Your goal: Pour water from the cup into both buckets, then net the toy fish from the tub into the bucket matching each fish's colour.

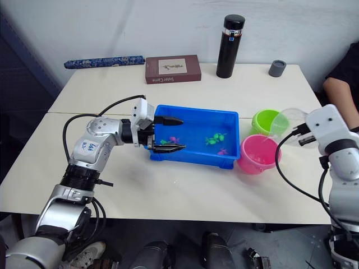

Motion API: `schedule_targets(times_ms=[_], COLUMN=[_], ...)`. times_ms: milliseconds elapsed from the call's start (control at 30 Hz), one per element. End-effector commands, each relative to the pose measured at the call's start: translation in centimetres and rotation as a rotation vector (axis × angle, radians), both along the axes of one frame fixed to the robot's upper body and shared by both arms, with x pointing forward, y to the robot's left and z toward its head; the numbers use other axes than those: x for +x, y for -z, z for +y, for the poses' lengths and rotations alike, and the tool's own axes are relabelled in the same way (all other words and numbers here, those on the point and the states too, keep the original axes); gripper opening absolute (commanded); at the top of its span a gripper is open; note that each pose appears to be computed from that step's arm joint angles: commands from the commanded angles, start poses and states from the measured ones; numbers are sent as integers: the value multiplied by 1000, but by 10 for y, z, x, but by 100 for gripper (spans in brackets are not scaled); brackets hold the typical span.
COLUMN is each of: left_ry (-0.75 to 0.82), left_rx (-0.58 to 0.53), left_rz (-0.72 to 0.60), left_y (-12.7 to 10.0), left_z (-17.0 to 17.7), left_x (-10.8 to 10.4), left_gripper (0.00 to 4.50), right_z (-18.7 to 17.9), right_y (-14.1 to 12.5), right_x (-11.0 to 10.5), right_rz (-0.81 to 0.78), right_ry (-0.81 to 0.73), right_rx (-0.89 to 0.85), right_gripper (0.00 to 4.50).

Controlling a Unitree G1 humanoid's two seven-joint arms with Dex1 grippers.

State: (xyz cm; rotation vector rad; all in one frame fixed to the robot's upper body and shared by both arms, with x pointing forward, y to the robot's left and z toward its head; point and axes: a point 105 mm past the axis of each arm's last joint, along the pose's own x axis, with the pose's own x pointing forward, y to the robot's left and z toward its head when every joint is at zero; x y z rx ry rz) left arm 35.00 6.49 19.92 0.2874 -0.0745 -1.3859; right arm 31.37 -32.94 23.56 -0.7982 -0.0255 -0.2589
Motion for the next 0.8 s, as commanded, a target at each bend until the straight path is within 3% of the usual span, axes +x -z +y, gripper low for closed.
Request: schedule_targets(times_ms=[33,367,800], left_ry=[-14,-63,-97], left_rx=[-67,-37,-25], left_rz=[-37,-75,-95], left_y=[-24,-29,-29], left_z=[5,13,18], left_x=[4,14,14], left_gripper=[450,450,450], right_z=[-12,-17,-7], right_y=[-20,-23,-36], right_x=[-6,18,52], right_rz=[-91,-121,-124], right_ry=[51,132,176], right_rx=[101,180,-31], right_gripper=[3,3,3])
